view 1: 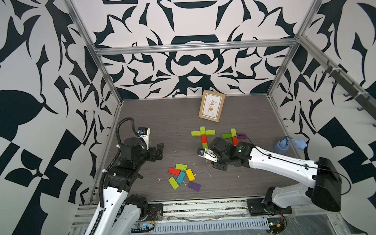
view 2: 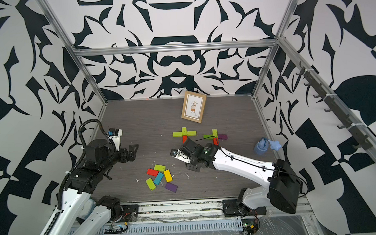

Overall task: Assemble the letter t with building blocks
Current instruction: Assemble the building block at the center of the board.

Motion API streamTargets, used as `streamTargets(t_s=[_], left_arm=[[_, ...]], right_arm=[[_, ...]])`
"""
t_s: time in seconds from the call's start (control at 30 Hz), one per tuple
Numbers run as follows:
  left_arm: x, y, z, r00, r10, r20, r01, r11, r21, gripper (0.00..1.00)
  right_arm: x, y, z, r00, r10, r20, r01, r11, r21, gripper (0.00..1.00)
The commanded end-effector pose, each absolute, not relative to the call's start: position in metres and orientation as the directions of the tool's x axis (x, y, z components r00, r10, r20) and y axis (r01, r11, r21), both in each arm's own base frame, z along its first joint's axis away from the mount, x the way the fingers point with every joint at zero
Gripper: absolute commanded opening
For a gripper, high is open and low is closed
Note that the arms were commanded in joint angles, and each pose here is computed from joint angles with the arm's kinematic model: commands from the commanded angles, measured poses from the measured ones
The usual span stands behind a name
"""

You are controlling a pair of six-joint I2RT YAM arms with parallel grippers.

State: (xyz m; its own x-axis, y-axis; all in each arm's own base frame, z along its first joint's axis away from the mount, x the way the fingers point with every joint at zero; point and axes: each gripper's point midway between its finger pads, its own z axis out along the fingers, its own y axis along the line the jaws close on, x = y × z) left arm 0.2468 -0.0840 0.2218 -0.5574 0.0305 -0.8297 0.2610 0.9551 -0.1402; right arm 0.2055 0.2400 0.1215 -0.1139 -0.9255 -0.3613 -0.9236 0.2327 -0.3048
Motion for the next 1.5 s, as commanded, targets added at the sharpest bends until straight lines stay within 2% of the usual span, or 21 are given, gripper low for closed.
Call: streamTargets(t_s=[0.0, 0.13, 0.4, 0.73, 1.03, 1.47], left_arm=[[0.247, -0.087, 0.222, -0.546, 0.03, -0.837, 0.278, 0.949, -0.147, 1.0], [0.247, -0.088, 0.222, -0.547, 0.032, -0.836, 0.283, 0.948, -0.148, 1.0], [0.246, -0.087, 0.224, -0.54, 0.031, -0.841, 0.282, 0.948, -0.147, 1.0], [0.246, -0.088, 0.223, -0.543, 0.032, -0.839, 0.283, 0.948, -0.147, 1.0], [0.245, -0.086, 0.223, -0.539, 0.032, -0.842, 0.279, 0.95, -0.143, 1.0], [0.246, -0.085, 0.222, -0.542, 0.032, -0.84, 0.274, 0.951, -0.141, 1.0]], right_arm=[[0.216, 0.228, 0.125, 0.144, -0.934, -0.328, -0.92, -0.004, -0.392, 0.0], [0.23, 0.214, 0.132, 0.168, -0.918, -0.358, -0.932, -0.03, -0.362, 0.0], [0.26, 0.199, 0.106, 0.137, -0.961, -0.242, -0.971, -0.081, -0.226, 0.02], [0.3, 0.211, 0.076, 0.141, -0.963, -0.229, -0.978, -0.1, -0.182, 0.03], [0.312, 0.219, 0.053, 0.137, -0.969, -0.205, -0.985, -0.112, -0.129, 0.04], [0.313, 0.224, 0.037, 0.077, -0.977, -0.2, -0.996, -0.067, -0.057, 0.07]])
